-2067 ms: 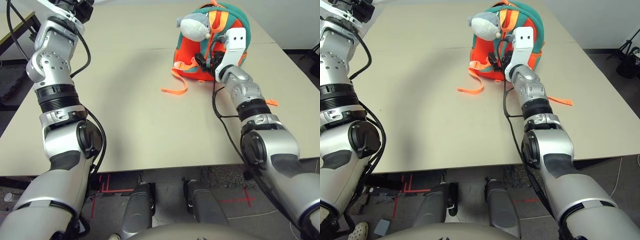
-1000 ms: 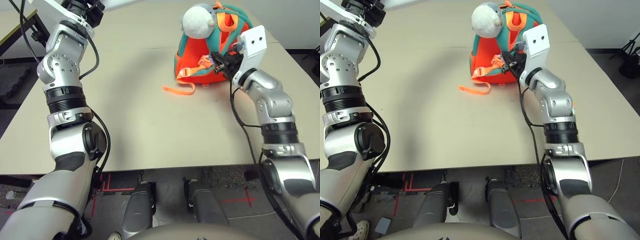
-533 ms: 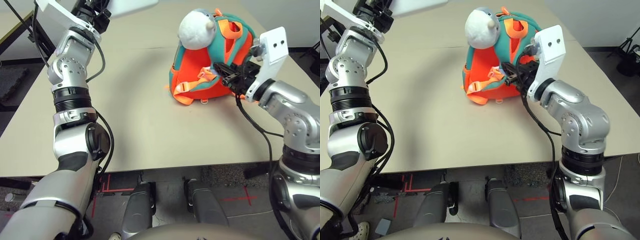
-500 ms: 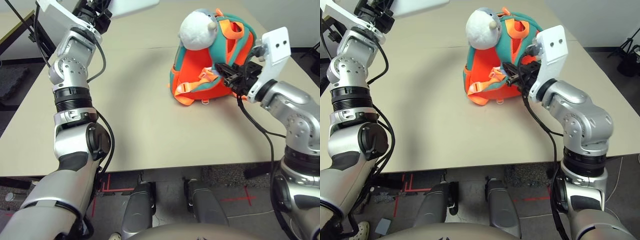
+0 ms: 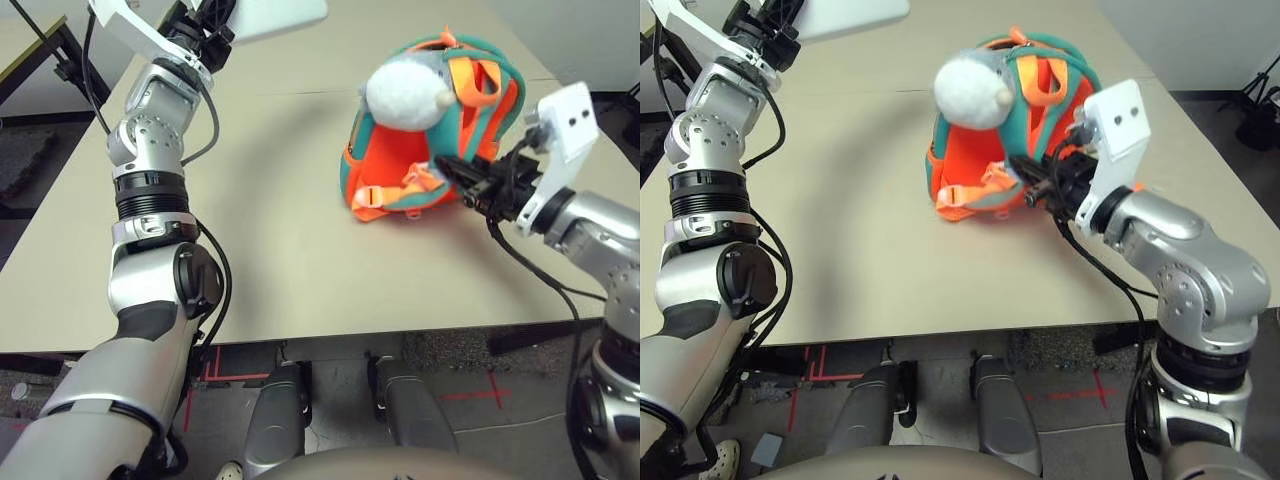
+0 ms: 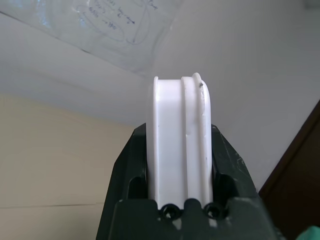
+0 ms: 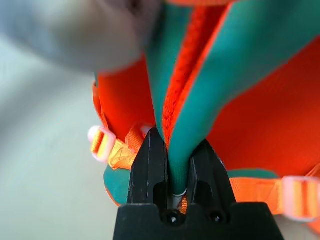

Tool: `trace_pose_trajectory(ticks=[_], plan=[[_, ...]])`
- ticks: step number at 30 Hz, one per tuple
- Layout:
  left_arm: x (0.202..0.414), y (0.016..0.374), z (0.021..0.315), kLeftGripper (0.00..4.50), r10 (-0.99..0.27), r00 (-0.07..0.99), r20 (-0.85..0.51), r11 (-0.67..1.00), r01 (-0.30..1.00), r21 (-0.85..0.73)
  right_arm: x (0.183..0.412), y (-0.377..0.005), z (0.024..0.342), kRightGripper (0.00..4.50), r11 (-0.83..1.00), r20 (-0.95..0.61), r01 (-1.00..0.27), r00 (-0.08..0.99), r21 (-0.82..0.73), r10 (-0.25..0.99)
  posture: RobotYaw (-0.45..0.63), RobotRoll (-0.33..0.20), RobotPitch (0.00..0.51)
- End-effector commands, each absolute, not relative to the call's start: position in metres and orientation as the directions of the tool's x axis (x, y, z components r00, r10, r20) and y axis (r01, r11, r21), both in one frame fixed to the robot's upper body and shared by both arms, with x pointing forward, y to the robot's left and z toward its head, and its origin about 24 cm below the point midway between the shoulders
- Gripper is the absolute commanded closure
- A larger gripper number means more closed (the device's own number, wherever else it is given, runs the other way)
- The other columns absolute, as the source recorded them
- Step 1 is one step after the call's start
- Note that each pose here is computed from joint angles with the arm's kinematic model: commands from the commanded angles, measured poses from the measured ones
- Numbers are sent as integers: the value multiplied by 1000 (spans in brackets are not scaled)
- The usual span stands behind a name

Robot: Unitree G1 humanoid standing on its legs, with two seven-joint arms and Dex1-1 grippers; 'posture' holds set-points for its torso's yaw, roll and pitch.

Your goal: Put the pencil case into the backpack and zip it.

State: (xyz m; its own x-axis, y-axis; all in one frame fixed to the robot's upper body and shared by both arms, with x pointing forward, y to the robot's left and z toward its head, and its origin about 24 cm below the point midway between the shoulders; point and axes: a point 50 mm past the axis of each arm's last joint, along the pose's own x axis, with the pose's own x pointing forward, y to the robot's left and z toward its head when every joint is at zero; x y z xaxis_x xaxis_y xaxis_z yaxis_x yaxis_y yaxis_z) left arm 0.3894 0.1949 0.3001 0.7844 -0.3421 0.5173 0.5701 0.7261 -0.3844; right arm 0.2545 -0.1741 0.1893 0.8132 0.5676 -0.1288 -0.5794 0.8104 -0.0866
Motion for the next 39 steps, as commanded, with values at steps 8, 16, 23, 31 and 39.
trace_pose_trajectory(ticks=[8,16,23,31,39], plan=[[377,189,324,3173,-488,670,559,692,687,-220,268,-167,158,4296,823,-154,-560,825,-95,543,-218,0,114],[364,195,339,3173,-622,557,551,618,781,-92,276,-166,152,4296,829,-154,-551,831,-100,534,-212,0,119],[349,201,343,3173,-731,469,496,541,841,4,285,-160,151,4296,820,-168,-562,823,-109,542,-206,0,130],[340,202,343,3173,-803,404,438,461,887,28,291,-156,150,4296,807,-180,-580,810,-108,558,-197,0,132],[340,193,340,3175,-822,386,419,417,909,-18,292,-153,147,4296,800,-192,-588,804,-115,563,-197,0,133]])
